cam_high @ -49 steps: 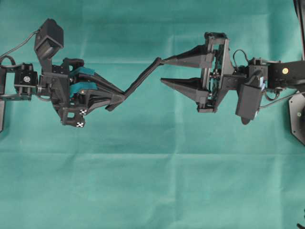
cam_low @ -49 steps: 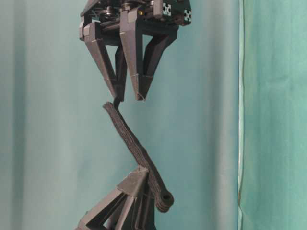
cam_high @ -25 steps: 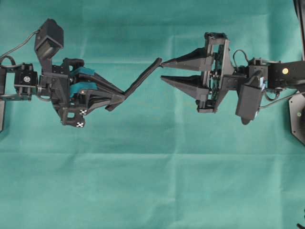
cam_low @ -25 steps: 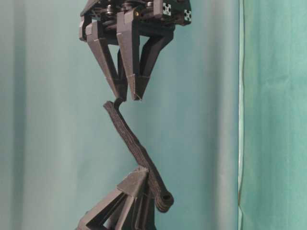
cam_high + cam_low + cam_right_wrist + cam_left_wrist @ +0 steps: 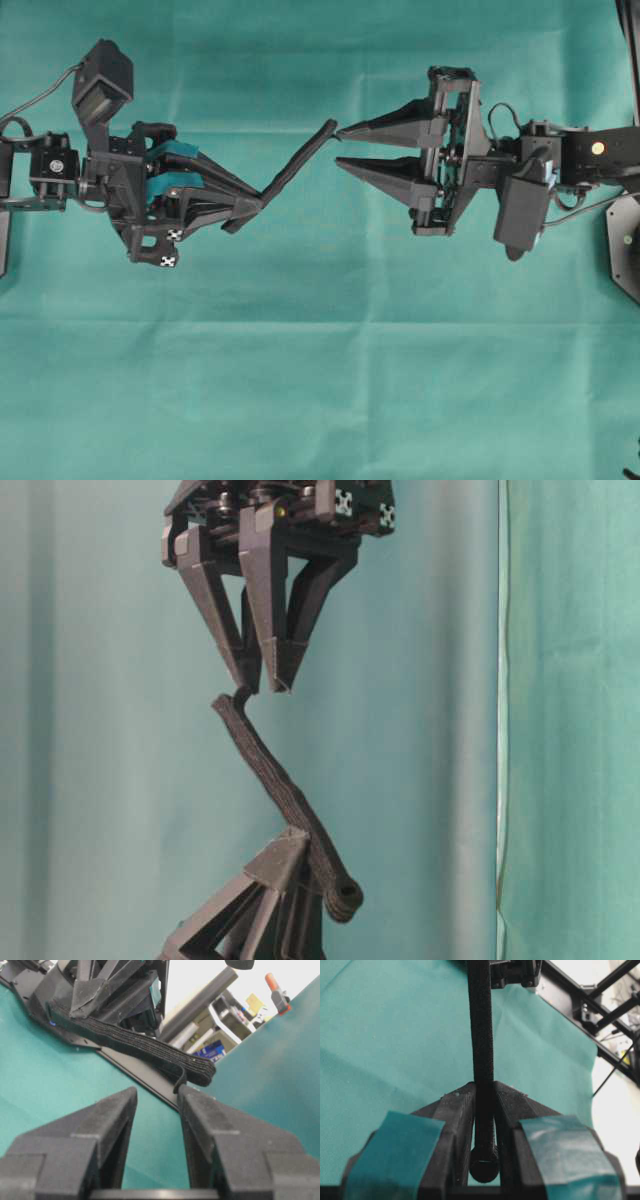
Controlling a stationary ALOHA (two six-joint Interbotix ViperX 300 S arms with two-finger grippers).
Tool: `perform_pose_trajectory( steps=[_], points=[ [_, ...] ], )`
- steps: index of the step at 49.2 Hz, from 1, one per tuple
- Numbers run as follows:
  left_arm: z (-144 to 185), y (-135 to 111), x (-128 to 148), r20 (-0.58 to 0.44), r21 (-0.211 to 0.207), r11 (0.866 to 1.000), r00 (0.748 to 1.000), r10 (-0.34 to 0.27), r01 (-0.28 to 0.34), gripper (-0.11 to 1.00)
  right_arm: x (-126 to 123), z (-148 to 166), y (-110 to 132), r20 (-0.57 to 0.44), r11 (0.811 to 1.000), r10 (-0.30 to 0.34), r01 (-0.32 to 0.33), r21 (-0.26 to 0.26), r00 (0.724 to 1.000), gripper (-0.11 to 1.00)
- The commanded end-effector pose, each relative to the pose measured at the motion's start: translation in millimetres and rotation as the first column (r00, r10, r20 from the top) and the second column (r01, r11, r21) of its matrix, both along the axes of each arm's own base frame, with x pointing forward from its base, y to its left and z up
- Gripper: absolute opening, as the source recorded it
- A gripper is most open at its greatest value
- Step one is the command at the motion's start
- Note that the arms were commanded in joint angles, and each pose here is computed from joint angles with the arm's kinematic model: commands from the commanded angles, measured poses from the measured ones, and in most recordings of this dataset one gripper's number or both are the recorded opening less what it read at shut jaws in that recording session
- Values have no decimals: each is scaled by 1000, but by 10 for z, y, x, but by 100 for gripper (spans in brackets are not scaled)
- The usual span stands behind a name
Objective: Peel off the Velcro with your right arm.
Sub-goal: 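Close the right gripper on the strap's free end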
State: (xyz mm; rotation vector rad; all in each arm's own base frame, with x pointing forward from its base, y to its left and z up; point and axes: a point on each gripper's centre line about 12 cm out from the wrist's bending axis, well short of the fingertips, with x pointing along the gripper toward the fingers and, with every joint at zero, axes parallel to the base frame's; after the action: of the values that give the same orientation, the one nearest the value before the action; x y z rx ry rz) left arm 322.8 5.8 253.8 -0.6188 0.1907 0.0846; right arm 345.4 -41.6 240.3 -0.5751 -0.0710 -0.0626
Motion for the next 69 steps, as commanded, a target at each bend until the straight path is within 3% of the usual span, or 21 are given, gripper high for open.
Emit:
perform_pose_trajectory(
  steps=[1, 69],
  points=[
    [67, 11, 10, 26, 1, 1000, 1000, 4, -4, 10, 43, 132, 13, 44, 1000, 8, -8, -5, 999, 2],
    [-14, 10, -18, 3, -1, 1000, 1000, 4, -4, 10, 152, 138, -26, 46, 1000, 2, -1, -12, 999, 2]
  ],
)
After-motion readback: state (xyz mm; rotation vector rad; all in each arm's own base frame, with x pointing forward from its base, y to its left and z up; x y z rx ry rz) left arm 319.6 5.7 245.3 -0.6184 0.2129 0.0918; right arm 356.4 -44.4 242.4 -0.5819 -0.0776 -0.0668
